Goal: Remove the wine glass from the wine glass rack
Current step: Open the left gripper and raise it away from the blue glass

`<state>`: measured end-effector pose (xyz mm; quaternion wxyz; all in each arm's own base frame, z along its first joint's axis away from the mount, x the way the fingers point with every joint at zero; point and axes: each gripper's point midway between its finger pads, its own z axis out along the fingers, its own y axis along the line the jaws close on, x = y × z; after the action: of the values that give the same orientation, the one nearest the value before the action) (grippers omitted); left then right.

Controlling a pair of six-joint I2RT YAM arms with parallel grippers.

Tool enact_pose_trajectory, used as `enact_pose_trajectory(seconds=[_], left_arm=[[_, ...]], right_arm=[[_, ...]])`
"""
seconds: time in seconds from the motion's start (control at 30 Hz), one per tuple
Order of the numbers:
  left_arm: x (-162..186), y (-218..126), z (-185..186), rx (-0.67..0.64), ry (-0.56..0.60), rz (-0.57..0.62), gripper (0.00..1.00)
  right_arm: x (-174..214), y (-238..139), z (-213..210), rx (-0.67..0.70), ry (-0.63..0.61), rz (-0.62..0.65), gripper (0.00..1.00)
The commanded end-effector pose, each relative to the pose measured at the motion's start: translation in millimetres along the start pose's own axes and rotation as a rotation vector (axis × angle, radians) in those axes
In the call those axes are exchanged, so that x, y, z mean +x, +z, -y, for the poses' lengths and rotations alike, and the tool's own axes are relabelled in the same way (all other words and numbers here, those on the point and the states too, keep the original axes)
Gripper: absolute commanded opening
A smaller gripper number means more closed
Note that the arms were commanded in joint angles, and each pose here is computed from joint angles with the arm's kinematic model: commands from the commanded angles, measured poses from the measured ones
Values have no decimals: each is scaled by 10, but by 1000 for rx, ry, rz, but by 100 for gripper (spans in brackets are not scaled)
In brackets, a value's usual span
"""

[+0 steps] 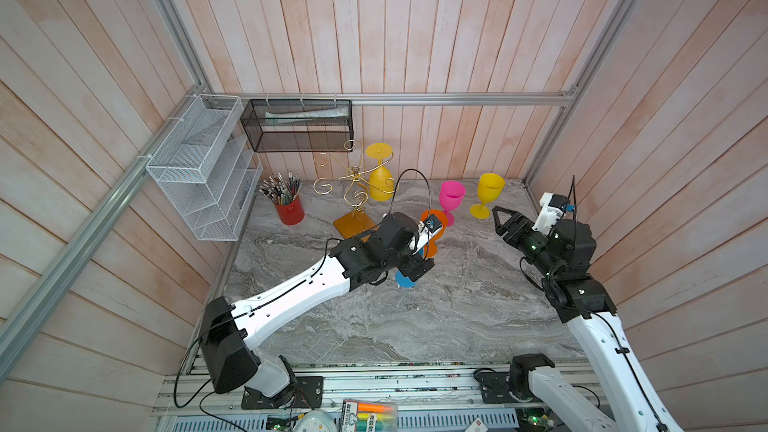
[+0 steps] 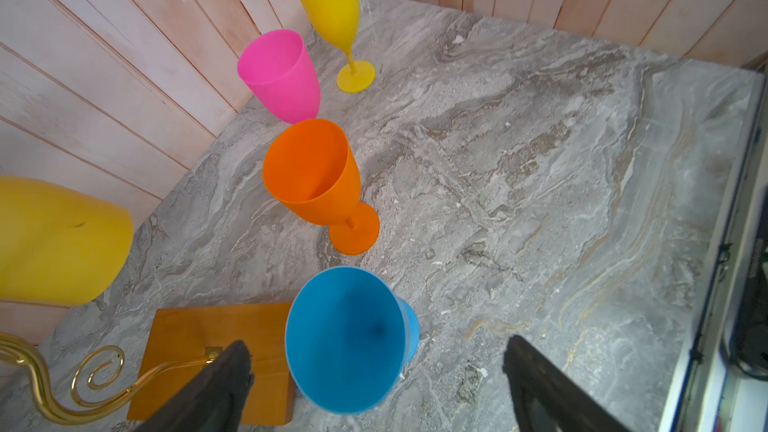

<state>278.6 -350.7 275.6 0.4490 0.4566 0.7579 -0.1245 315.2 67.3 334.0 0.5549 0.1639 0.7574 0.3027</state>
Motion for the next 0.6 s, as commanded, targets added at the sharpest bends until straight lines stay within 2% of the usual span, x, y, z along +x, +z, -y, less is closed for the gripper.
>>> enact_pose_trajectory(seconds=[0.0,0.27,0.37,0.57], left_arm=[[-246,-206,-79,-35,-11,105,100],[-622,-586,-196,-52,-41,200,100],[-741,-727,-336,-105,-54,217,100],[-823,-844,-812,-170,-192,206,100]], right_arm=[[-37,-24,-20,-13,-10,23,73],[-56,-12,-105,-29,-60,26,75],[-40,-5,-147,-34,-81,27,75],[4,9,-291,-49,-134,36,75]])
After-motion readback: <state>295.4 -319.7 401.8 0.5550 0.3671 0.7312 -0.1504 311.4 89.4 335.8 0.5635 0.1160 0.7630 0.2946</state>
